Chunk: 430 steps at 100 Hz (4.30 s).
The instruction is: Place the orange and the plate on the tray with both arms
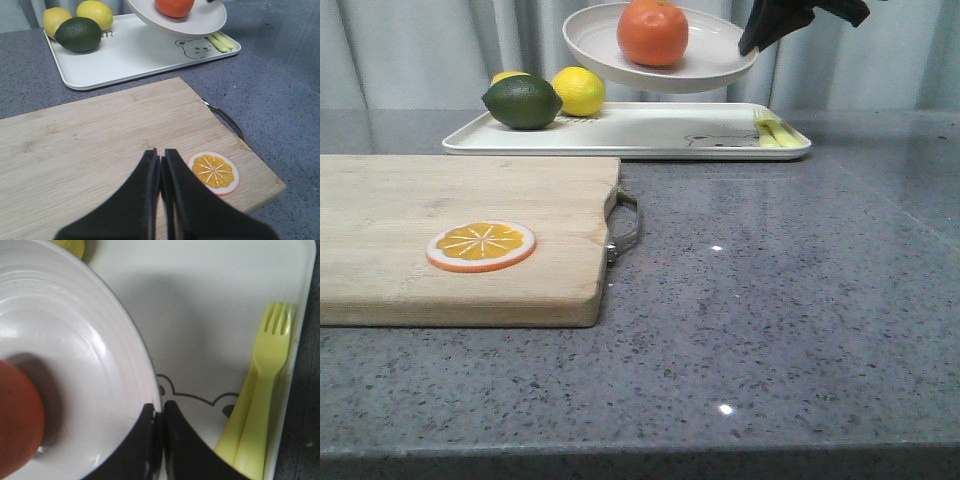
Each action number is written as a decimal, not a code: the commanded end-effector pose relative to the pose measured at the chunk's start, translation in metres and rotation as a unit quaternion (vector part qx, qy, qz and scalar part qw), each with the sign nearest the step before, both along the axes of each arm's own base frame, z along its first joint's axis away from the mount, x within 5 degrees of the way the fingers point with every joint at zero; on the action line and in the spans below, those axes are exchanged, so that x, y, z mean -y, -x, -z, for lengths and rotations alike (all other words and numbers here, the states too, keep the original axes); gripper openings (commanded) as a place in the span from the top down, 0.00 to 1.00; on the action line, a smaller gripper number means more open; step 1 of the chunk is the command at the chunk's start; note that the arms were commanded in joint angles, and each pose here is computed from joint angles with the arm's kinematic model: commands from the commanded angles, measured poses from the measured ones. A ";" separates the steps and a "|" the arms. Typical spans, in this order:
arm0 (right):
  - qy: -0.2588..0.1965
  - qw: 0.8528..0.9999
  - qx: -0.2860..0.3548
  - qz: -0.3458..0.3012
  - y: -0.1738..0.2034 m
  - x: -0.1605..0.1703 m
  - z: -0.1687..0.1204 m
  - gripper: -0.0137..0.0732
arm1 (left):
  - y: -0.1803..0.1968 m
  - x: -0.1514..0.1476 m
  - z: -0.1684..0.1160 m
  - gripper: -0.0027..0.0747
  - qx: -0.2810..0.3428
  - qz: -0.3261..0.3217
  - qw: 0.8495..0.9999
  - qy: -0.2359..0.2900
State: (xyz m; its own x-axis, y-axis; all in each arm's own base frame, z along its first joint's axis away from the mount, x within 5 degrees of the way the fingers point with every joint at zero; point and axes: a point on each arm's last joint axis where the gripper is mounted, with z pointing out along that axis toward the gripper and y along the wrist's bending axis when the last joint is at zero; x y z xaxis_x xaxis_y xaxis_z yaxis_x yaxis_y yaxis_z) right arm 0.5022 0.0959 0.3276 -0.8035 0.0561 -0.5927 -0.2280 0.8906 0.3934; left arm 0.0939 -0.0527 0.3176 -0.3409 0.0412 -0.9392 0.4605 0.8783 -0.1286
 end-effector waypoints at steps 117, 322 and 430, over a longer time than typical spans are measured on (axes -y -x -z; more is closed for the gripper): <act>-0.003 0.998 0.046 0.032 -0.024 0.003 0.018 0.83 | -0.002 0.000 -0.015 0.99 0.040 -0.007 0.999 0.025; 0.083 0.974 0.208 0.020 0.260 0.048 -0.140 0.91 | -0.001 0.000 -0.013 0.99 0.033 -0.005 0.999 0.020; 0.113 0.916 0.371 0.101 0.415 0.080 0.040 0.91 | 0.021 -0.014 -0.020 0.99 0.124 -0.013 0.992 0.031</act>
